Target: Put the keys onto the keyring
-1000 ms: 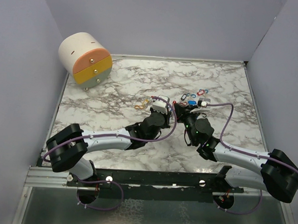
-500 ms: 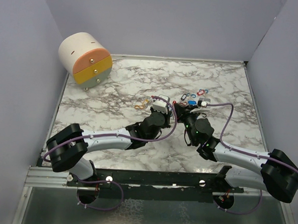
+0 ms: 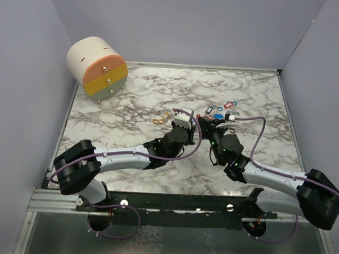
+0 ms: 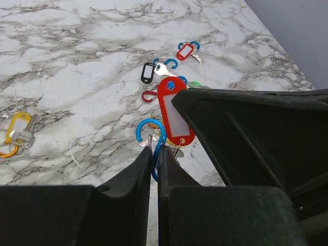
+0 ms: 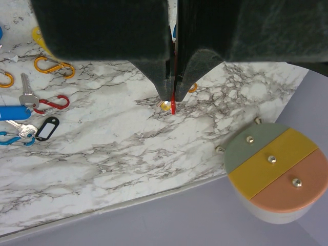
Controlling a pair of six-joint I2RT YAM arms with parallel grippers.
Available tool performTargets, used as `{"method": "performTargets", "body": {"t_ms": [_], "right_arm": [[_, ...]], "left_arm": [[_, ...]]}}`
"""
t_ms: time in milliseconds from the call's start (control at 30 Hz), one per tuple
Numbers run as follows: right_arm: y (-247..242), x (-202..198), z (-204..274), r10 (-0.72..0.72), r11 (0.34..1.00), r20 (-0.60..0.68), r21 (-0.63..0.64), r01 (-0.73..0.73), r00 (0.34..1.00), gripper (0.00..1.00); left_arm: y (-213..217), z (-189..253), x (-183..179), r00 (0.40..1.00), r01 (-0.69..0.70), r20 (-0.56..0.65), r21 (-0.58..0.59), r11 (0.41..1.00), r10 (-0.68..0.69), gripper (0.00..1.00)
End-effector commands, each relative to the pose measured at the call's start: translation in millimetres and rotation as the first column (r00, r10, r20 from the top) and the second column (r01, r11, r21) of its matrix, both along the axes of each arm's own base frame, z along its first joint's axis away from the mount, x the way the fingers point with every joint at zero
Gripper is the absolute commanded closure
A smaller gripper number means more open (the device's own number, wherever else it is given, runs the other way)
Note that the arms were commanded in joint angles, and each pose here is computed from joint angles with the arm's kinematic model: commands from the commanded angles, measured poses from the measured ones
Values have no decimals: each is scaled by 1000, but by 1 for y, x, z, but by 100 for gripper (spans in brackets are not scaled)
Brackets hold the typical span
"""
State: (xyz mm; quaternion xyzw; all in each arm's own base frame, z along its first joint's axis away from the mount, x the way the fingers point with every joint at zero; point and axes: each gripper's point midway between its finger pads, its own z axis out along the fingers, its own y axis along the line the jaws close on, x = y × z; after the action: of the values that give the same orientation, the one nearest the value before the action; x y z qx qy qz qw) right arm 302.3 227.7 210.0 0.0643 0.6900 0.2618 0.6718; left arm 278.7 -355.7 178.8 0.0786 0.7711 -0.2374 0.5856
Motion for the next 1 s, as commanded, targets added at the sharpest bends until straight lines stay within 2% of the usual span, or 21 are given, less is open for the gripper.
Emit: {"method": "performTargets", "body": {"t_ms": [0, 967], "right_arm": [[0, -2, 6, 7, 1000, 16, 18, -7, 1000, 99], [2, -6, 9, 33, 999, 26, 19, -33, 999, 99]], "left_arm": [[-7, 18, 5, 1000, 4, 27, -40, 999, -3, 100], [-6, 22, 10, 999, -18, 42, -38, 999, 19, 100]]}}
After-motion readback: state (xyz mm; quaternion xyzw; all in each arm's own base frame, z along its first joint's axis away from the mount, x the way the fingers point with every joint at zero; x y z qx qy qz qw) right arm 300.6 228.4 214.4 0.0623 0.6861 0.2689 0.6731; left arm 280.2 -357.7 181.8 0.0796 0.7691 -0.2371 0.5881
